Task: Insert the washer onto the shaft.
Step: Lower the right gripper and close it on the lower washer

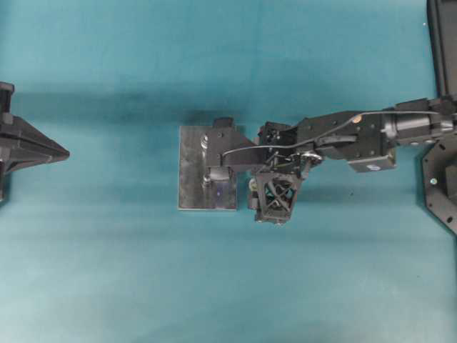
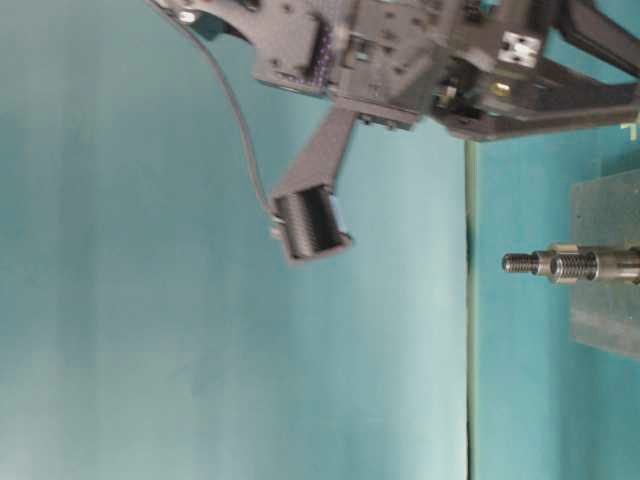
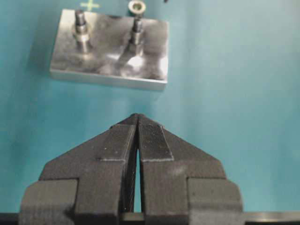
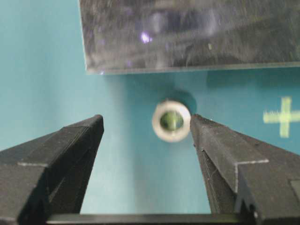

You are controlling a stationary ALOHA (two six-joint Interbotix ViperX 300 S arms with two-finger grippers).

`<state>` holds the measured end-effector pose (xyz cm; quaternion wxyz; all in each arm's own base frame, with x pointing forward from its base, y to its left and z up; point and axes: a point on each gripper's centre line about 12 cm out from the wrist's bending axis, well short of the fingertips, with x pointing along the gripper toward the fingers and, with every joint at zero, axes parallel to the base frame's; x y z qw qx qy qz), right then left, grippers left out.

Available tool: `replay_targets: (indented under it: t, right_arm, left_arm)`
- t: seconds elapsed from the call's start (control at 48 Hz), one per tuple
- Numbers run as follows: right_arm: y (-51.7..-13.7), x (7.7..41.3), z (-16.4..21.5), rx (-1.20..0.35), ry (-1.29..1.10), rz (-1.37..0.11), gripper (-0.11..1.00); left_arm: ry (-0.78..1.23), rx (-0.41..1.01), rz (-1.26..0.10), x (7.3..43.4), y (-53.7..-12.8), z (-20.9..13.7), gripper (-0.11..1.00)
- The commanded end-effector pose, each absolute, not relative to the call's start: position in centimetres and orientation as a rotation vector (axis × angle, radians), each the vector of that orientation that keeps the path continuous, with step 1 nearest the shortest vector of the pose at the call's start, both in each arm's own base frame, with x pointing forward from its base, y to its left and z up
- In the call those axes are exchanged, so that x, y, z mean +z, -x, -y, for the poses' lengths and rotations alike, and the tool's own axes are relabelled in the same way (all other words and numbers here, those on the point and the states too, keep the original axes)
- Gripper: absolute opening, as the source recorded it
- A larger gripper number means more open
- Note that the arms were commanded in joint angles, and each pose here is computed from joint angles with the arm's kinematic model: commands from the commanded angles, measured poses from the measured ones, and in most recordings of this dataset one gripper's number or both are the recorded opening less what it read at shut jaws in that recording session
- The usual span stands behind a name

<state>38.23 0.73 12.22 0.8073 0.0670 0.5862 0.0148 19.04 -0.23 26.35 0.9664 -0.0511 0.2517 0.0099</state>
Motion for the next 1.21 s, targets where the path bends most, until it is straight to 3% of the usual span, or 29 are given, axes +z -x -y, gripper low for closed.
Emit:
replay_targets:
  t: [0.0, 0.562, 1.062, 1.187]
  right_arm:
    - [-38.4, 12.7, -0.8, 0.027, -0.15, -1.232, 0.8]
    - [-38.1, 10.8, -0.6, 0.018, -0.135, -1.268, 0.79]
    - [-38.2, 9.9, -0.1, 0.0, -0.14, -1.279, 0.62]
    - [-38.1, 9.7, -0.1, -0.006, -0.138, -1.286, 0.52]
  left_arm:
    - [0.104, 0.02, -0.498, 26.8, -19.3, 0.2, 0.0]
    - [0.103, 0.018, -0.498, 26.7, -19.3, 0.3, 0.0]
    - [0.105, 0.019, -0.497, 26.8, -19.4, 0.3, 0.0]
    - [0.105, 0.019, -0.495, 26.8, -19.4, 0.3, 0.0]
